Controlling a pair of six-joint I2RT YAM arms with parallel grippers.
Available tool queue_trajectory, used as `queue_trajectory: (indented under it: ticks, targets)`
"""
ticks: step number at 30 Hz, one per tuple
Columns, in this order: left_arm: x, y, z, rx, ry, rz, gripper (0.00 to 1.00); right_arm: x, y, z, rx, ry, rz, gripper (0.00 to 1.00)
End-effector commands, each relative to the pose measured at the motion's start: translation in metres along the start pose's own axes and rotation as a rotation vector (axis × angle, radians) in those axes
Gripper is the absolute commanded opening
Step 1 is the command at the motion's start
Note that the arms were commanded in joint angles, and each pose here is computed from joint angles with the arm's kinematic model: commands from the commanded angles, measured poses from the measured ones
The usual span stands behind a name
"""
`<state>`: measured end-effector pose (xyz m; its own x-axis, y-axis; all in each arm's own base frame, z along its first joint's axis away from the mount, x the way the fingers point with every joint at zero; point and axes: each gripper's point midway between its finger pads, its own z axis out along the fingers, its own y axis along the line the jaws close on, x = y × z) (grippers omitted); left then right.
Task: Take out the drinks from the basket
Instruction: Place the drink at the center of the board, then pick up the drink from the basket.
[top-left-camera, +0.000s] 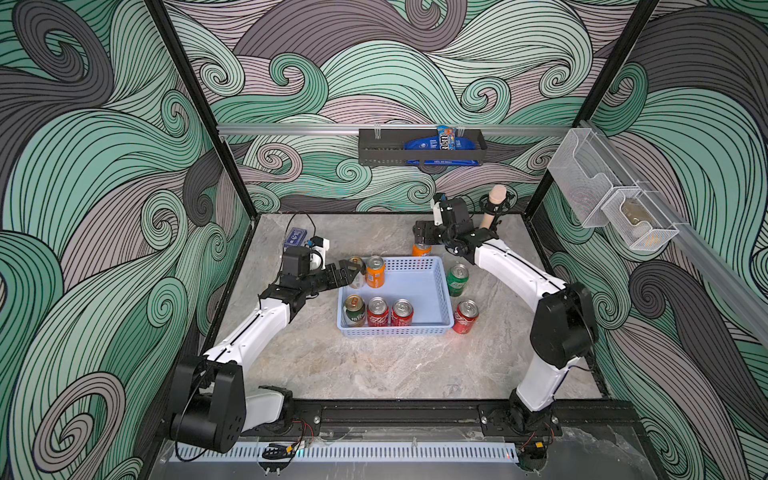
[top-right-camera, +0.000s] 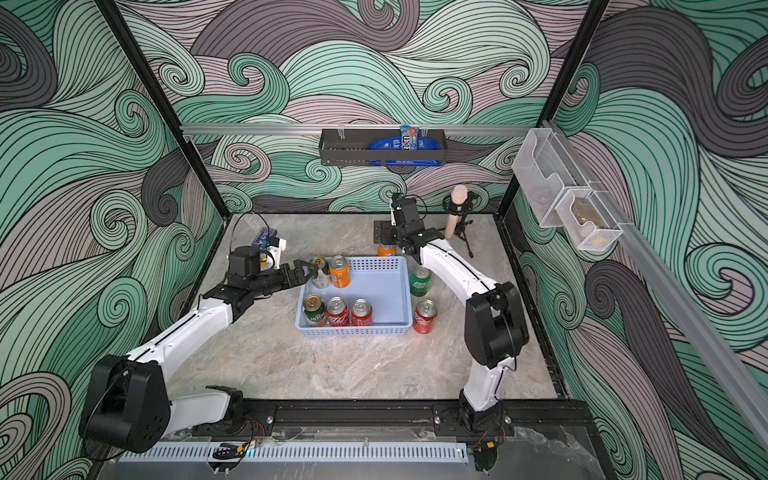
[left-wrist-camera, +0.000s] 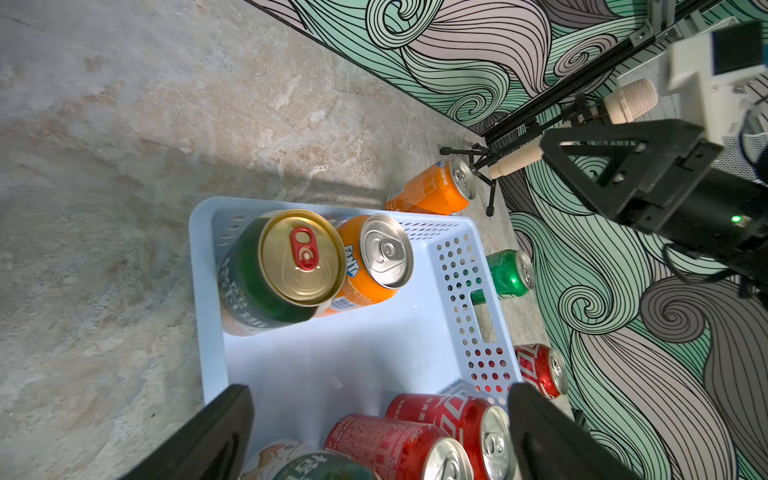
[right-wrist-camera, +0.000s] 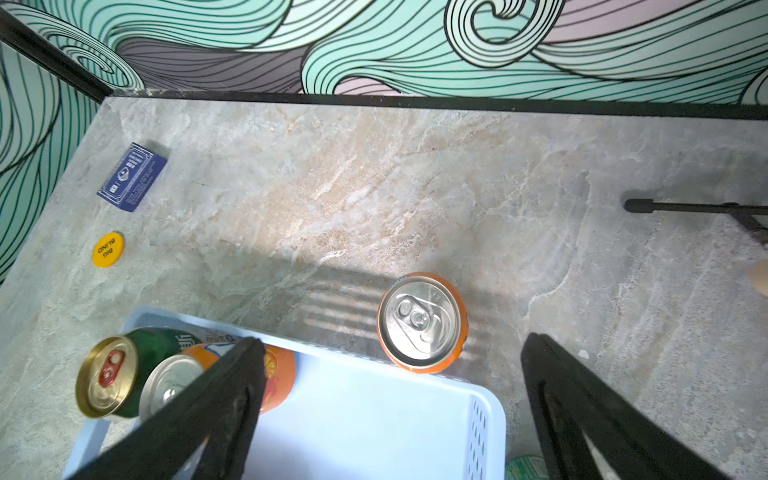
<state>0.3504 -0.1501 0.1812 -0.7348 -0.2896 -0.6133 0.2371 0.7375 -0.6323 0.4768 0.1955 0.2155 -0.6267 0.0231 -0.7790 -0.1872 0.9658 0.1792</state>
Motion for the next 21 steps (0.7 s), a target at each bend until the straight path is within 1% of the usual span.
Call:
queue_trajectory:
  ticks: [1, 6, 8, 13, 15, 17, 21]
  targets:
    - [-0.017, -0.009, -0.012, -0.019, -0.042, 0.055, 0.98, 0.001, 0.007, -0.023, -0.054, -0.02, -0.028, 0.94]
    - [-0.016, -0.003, -0.018, -0.06, -0.061, 0.06, 0.98, 0.008, 0.016, -0.064, -0.135, -0.06, -0.036, 0.94]
    - [-0.014, -0.002, -0.019, -0.062, -0.066, 0.047, 0.98, 0.016, 0.017, -0.075, -0.15, -0.063, -0.052, 0.94]
    - [-0.009, 0.0, -0.026, -0.08, -0.06, 0.054, 0.98, 0.046, 0.02, -0.091, -0.178, -0.036, -0.073, 0.95]
    - [-0.004, 0.004, -0.029, -0.099, -0.054, 0.049, 0.98, 0.058, 0.027, -0.096, -0.216, -0.022, -0.079, 0.95]
    - [0.004, 0.007, -0.031, -0.103, -0.051, 0.025, 0.98, 0.069, 0.034, -0.099, -0.246, -0.016, -0.092, 0.94]
    - [0.017, 0.007, -0.031, -0.066, -0.039, -0.017, 0.98, 0.096, 0.053, -0.099, -0.305, 0.007, -0.14, 0.94]
